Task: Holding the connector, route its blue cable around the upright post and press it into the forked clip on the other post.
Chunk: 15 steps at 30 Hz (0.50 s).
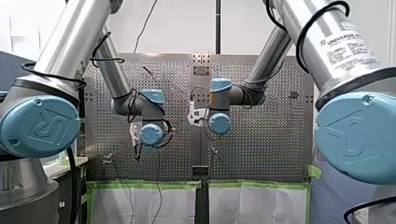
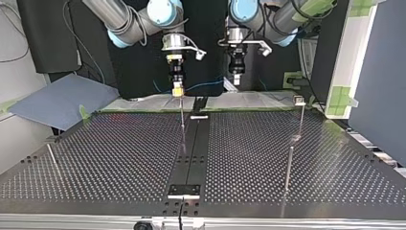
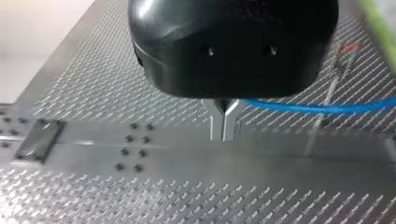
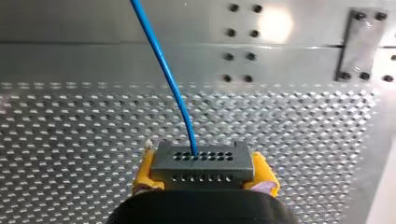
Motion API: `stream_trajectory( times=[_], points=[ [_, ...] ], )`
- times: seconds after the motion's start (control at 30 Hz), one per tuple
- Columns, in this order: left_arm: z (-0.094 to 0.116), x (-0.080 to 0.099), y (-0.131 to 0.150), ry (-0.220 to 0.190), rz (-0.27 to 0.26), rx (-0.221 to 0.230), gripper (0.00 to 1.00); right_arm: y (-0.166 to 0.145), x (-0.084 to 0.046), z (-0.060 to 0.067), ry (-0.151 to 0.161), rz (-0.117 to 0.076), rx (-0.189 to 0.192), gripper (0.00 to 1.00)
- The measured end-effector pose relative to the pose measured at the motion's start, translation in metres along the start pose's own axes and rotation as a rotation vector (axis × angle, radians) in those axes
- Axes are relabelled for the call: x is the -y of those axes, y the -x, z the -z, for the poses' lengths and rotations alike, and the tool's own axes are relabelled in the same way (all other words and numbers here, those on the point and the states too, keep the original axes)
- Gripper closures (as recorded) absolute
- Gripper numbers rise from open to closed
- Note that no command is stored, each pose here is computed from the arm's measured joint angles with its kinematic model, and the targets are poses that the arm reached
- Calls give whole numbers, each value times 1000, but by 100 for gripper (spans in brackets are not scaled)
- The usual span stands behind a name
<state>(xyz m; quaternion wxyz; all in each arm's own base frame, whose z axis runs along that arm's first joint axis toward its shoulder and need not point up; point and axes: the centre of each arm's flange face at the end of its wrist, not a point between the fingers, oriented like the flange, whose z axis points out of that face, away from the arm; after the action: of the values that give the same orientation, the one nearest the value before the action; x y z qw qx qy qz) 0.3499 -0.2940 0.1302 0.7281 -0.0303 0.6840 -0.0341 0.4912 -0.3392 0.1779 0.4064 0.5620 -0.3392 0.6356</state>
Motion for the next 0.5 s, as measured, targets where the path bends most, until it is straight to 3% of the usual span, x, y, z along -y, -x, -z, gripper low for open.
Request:
stream_trajectory(
  times=[0.2, 0.5],
  points=[
    [-28, -6, 32, 55, 23, 48, 100, -35, -6, -15, -21, -4, -30, 100],
    [-52, -2, 81, 113, 65, 113, 100, -95, -18, -34, -66, -20, -84, 100]
  ],
)
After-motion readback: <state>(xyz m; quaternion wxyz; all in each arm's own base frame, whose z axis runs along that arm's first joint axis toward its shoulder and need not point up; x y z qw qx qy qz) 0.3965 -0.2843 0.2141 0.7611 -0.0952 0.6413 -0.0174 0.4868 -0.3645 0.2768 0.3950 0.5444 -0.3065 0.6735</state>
